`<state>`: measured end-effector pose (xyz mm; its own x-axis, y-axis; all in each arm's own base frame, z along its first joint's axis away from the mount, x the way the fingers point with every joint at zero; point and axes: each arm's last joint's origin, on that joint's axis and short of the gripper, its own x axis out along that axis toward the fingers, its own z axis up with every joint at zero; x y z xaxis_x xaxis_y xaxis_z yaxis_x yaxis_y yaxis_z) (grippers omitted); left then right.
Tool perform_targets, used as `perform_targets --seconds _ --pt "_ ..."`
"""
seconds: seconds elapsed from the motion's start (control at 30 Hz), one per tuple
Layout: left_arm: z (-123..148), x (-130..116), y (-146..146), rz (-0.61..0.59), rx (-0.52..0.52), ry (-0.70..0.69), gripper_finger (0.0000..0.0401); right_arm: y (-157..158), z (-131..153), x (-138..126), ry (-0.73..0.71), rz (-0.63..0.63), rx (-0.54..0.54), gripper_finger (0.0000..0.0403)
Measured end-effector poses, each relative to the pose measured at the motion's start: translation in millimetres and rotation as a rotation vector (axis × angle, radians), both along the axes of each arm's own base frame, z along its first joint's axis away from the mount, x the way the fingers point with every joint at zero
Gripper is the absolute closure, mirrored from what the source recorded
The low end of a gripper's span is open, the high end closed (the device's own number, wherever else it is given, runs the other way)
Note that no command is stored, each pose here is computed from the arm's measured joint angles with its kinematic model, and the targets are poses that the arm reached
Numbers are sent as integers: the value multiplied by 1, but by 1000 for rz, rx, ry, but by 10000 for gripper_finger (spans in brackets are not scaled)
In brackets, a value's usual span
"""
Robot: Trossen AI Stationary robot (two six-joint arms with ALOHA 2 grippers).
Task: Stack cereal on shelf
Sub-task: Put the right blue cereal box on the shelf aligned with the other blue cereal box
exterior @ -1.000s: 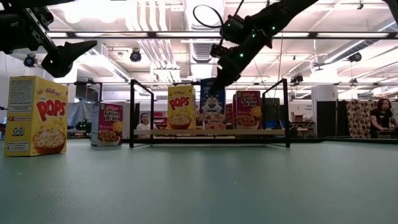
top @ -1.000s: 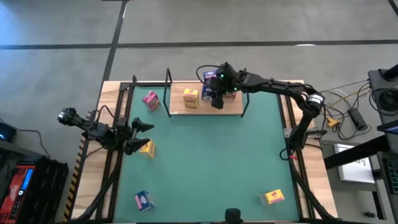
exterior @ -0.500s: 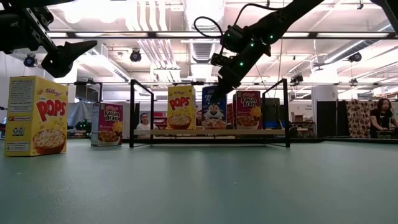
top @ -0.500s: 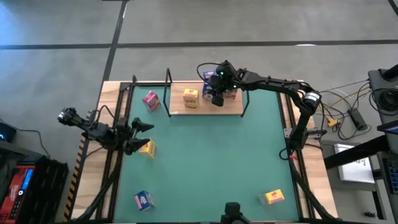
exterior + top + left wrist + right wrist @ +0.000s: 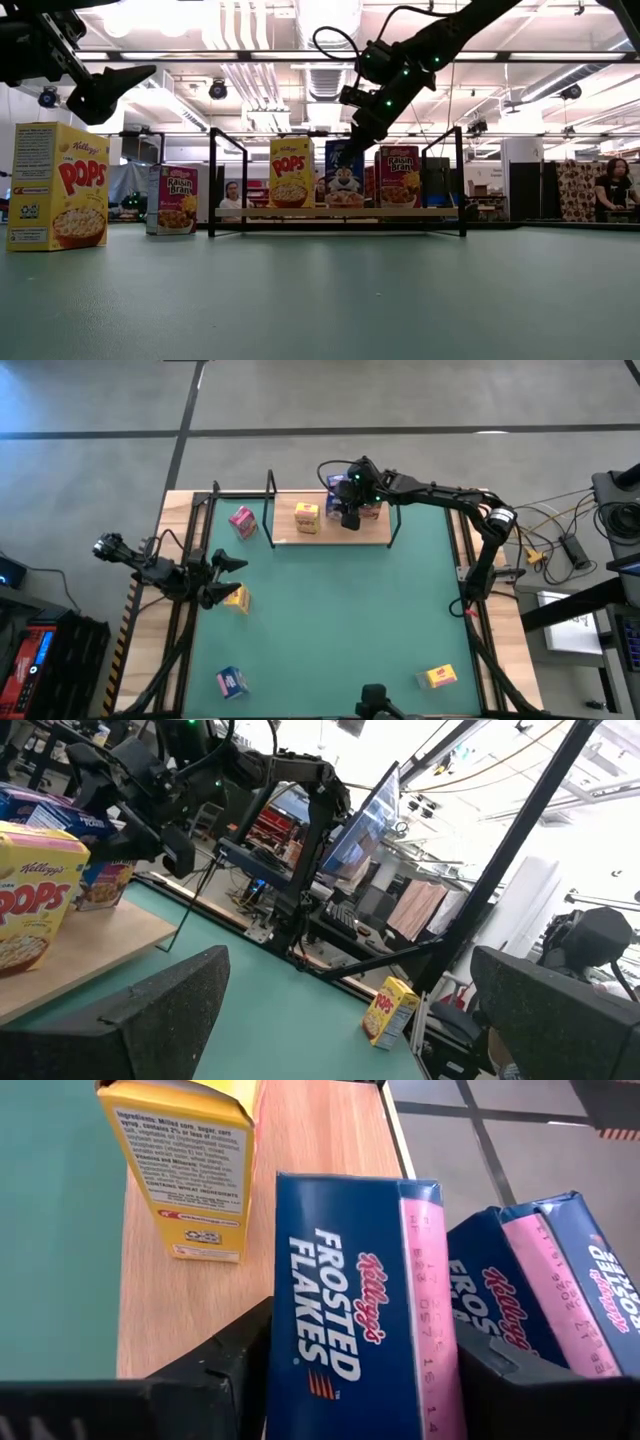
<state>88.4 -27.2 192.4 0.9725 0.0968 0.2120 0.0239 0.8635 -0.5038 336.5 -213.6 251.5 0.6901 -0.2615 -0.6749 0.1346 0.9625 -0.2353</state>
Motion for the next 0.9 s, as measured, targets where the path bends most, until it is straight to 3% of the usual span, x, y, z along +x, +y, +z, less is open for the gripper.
perform_targets --seconds 0.9 --pt "0 0 0 0 0 0 3 1 10 -1 0 37 -47 206"
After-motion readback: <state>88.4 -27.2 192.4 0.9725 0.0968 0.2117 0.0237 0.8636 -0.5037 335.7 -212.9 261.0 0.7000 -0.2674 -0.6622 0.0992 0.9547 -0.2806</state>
